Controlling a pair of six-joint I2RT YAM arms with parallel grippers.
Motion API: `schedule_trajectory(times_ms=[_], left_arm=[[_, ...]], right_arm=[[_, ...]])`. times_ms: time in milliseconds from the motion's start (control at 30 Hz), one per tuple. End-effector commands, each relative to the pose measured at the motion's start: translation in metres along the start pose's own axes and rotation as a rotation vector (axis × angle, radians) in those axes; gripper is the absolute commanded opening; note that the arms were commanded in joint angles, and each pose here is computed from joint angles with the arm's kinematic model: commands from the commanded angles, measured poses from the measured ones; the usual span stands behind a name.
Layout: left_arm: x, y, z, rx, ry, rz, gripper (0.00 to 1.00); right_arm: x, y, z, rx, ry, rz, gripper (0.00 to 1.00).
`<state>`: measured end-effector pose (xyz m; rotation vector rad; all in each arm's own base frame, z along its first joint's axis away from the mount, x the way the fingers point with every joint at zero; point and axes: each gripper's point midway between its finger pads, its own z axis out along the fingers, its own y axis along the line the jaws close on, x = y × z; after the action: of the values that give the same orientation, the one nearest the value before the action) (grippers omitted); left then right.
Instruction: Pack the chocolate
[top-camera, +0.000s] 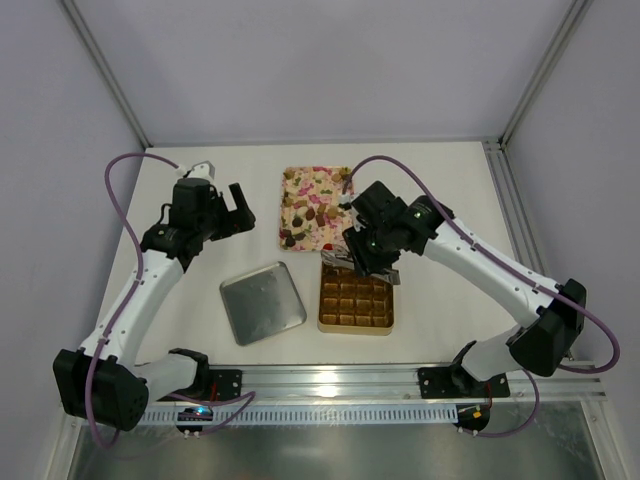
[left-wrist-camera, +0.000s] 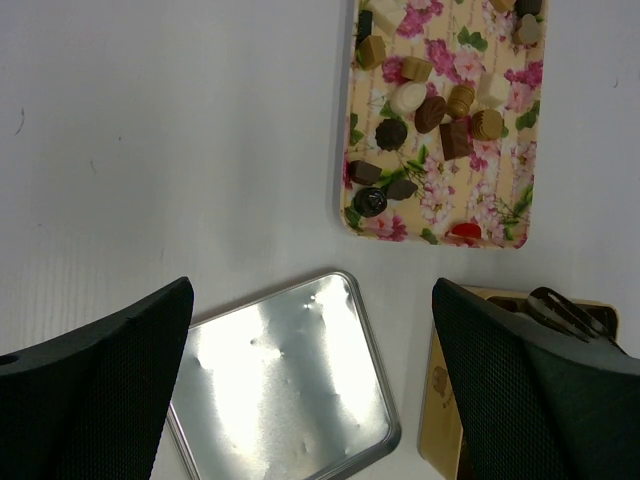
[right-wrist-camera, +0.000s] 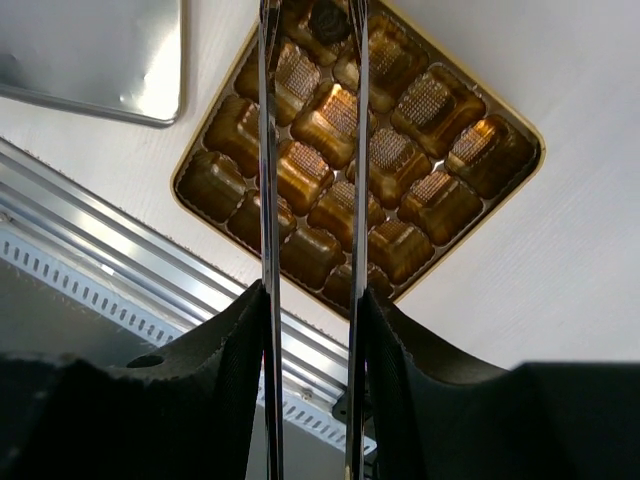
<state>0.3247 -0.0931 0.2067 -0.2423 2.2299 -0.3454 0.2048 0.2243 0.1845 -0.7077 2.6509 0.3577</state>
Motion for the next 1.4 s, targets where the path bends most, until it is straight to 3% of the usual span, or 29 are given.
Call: schedule_trajectory(times_ms=[0,267,567,1367], left_arm=[[-0.01,-0.004,-0.003,0.01,-0.024,0.015,1.0],[-0.01,-0.004,-0.003,0.01,-0.026,0.017,1.0],[-0.01,-0.004,-0.002,0.013,-0.021,0.014,1.0],[-0.009,-0.002,0.001,0.003,-0.014,0.014,1.0]], right_arm=[[-0.046,-0.002,-0.018,0.006,-0.129,-0.008,0.44],[-0.093,-0.025,0.025,0.052,-0.096,0.021,0.43],[-0.137,-0.061,0.041,0.126,-0.132,0.077,0.43],[-0.139,-0.083,0.087,0.144,-0.058,0.103,0.43]])
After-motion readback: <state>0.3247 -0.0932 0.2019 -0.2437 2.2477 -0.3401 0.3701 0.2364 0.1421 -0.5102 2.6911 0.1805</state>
